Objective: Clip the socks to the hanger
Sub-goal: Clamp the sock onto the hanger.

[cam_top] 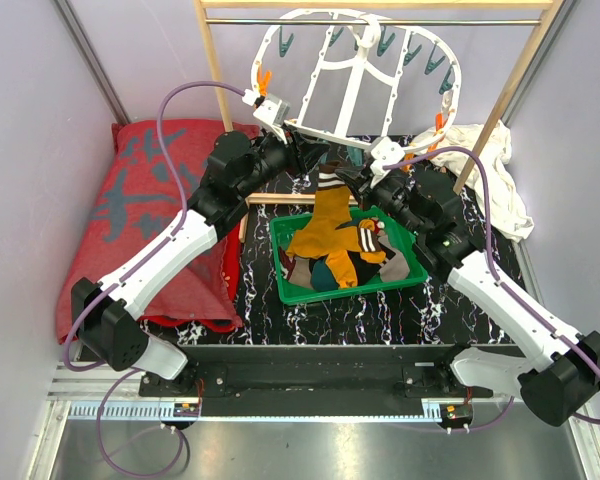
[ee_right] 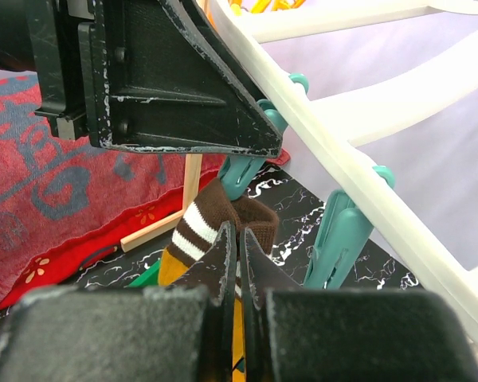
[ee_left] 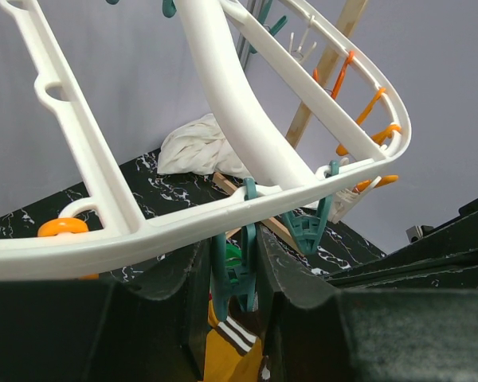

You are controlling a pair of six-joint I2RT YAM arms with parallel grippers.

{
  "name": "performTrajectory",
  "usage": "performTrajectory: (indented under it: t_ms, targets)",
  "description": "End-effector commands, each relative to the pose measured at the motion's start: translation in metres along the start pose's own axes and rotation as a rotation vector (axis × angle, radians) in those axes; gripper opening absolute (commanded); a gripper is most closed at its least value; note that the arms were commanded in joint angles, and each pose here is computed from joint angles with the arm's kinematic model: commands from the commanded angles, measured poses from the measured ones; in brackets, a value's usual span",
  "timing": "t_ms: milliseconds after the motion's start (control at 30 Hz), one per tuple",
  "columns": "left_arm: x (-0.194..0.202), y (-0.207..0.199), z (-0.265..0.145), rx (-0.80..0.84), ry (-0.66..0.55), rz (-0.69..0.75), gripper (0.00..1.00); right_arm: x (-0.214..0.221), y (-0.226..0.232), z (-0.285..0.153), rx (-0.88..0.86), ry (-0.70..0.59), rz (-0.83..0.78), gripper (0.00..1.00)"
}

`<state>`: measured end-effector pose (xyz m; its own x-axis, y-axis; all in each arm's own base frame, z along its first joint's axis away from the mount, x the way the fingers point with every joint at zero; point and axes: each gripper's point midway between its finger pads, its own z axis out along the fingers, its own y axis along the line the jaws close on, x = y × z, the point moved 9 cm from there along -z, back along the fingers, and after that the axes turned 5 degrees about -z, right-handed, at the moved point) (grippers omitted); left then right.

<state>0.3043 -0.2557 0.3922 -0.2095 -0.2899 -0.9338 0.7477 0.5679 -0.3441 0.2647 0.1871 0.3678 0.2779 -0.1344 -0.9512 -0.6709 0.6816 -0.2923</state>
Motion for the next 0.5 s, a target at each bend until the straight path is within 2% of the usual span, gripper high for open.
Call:
performTrajectory:
  t_ms: [0,467]
  targets:
    - [-0.010,-0.010,-0.008,0.035,-0.001,0.003,0.00,-0.023,-0.006,0.007,0.021,-0.084,-0.029,0.00]
    - [-0.016,-0.016,-0.010,0.024,-0.005,-0.106,0.00,-0.032,-0.012,0.011,0.058,-0.137,-0.030,0.00]
